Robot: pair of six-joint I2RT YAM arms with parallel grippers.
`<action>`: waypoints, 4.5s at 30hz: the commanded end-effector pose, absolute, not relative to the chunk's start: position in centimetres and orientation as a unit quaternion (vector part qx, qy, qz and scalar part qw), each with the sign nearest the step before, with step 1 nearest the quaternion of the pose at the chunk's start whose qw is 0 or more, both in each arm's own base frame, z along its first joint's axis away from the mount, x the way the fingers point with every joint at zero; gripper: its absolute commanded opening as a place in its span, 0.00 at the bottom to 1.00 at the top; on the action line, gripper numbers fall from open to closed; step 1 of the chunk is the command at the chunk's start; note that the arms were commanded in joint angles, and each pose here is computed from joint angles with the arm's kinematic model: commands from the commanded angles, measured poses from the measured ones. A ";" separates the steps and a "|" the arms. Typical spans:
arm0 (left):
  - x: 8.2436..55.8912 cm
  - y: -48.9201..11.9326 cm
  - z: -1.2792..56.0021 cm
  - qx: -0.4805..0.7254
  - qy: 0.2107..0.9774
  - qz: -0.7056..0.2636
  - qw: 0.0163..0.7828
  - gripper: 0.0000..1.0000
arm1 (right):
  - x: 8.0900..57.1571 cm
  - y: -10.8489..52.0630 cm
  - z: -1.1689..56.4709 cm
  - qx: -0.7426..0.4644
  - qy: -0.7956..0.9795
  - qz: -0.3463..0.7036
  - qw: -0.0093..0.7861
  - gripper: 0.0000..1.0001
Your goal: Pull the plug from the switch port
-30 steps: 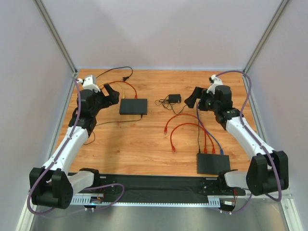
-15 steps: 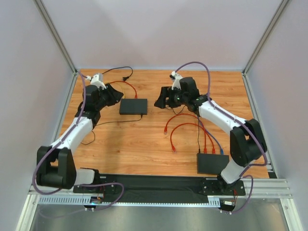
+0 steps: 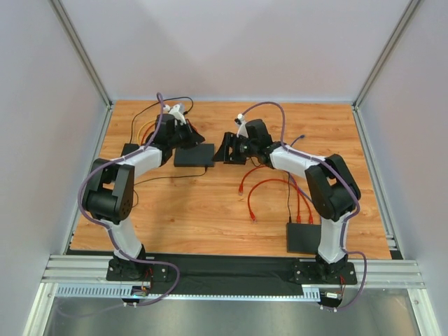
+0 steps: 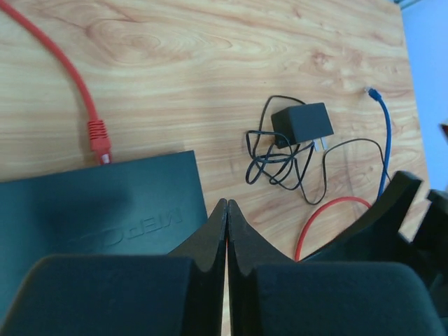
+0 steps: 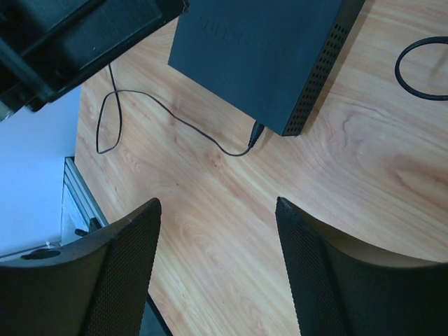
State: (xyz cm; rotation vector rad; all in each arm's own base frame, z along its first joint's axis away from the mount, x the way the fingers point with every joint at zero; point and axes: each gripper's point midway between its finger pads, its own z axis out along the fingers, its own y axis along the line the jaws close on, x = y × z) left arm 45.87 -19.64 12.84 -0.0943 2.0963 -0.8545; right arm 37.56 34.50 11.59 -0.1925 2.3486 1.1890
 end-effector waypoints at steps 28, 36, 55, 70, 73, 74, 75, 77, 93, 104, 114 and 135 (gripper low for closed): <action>44.3 -17.3 2.6 -0.047 0.950 -0.172 0.257 0.00 | 39.8 40.3 4.6 0.059 0.871 0.435 0.222 0.45; 44.0 -17.1 1.4 -0.050 0.955 -0.164 0.243 0.00 | 40.4 40.7 3.6 0.081 0.872 0.431 0.218 0.34; 43.7 -16.3 4.2 -0.024 0.941 -0.154 0.300 0.09 | 39.2 39.8 -0.5 0.127 0.888 0.409 0.165 0.00; 42.6 -15.6 7.1 0.088 0.929 0.012 0.360 0.55 | 38.4 39.2 0.1 0.051 0.902 0.408 0.133 0.00; 42.7 -15.4 7.1 0.109 0.925 0.023 0.363 0.53 | 38.4 38.4 0.1 0.042 0.905 0.405 0.122 0.00; 42.7 -15.6 7.3 0.125 0.922 0.026 0.364 0.53 | 38.3 38.2 0.2 0.036 0.906 0.405 0.122 0.00; 42.6 -15.7 7.1 0.133 0.921 0.029 0.365 0.52 | 38.5 38.1 0.1 0.034 0.906 0.404 0.121 0.00; 42.9 -15.9 7.0 0.153 0.916 0.038 0.370 0.52 | 38.4 37.9 0.0 0.030 0.907 0.405 0.114 0.00; 41.9 -18.9 5.7 0.204 0.917 0.016 0.341 0.55 | 38.2 38.8 0.0 0.029 0.898 0.429 0.094 0.00; 42.0 -18.8 4.3 0.202 0.927 0.032 0.315 0.56 | 38.1 38.9 0.1 0.031 0.896 0.434 0.090 0.00; 42.3 -18.6 3.7 0.195 0.930 0.045 0.307 0.55 | 37.4 38.4 0.7 0.039 0.892 0.440 0.096 0.00; 34.6 -13.9 16.9 -0.034 0.894 -0.073 0.440 0.80 | 31.2 39.2 7.9 -0.046 0.862 0.494 0.101 0.00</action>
